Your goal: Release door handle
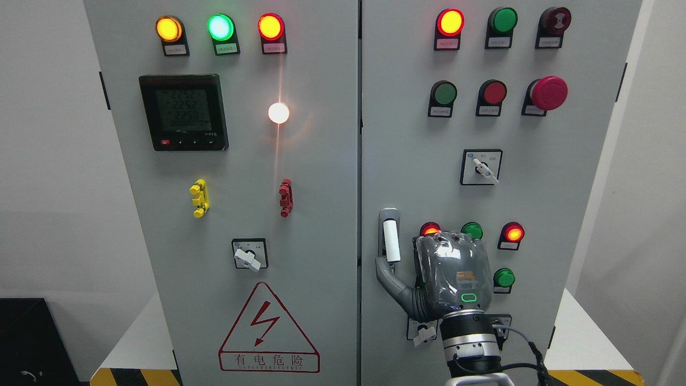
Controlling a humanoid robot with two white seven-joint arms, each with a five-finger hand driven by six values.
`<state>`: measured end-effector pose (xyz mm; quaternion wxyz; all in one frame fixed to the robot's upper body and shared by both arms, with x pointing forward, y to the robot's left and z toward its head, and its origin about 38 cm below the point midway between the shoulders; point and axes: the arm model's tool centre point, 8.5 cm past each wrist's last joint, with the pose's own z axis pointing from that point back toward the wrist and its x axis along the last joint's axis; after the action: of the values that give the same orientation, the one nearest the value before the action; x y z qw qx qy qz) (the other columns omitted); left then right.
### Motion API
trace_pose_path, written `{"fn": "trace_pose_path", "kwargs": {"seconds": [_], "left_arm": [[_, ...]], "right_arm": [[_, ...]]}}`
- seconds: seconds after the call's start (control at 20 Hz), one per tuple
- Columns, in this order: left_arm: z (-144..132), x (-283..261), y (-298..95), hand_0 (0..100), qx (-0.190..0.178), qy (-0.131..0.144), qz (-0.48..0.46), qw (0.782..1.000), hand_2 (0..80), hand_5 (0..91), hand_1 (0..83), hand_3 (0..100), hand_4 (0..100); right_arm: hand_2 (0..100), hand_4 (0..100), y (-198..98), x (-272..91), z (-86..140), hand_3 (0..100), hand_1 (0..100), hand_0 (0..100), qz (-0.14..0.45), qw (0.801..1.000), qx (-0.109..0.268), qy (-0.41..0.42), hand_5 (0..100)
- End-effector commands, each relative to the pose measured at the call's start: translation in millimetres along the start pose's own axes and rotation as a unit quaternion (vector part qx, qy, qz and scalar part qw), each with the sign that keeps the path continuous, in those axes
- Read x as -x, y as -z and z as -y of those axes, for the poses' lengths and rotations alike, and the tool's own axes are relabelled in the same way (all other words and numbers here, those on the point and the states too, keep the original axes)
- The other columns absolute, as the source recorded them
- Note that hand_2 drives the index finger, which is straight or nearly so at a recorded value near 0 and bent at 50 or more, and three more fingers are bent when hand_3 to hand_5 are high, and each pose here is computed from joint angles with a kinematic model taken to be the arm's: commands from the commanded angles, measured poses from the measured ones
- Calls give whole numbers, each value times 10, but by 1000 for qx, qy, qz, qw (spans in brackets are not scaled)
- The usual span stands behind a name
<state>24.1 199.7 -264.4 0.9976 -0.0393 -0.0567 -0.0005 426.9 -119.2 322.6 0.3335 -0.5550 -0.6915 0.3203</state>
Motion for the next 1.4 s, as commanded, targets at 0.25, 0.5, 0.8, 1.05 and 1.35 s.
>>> {"fn": "trace_pose_path", "kwargs": {"seconds": [0.25,0.5,0.8,1.05,1.35], "left_arm": [[1,119,-10,120,0,-2,-9,1000,0,0,556,0,0],[1,119,-10,120,0,-2,-9,1000,0,0,556,0,0],[1,119,-10,120,0,-2,-9,1000,0,0,556,0,0],[1,128,-11,120,0,-2,-10,1000,0,0,556,0,0],[1,119,-10,120,0,-2,-9,1000,0,0,556,0,0]], "right_arm": [[959,941,-1,15,-15,1000,183,418,-2,1000,-1,0,915],[957,943,-5,15,-13,1000,196,422,-2,1000,0,0,915],[957,943,-15,8,-17,1000,220,434,-2,1000,-1,1,915],[957,945,-14,13,-14,1000,225,452,-3,1000,0,1,916],[955,948,-18,19,-17,1000,221,472,-5,1000,0,1,916]]}}
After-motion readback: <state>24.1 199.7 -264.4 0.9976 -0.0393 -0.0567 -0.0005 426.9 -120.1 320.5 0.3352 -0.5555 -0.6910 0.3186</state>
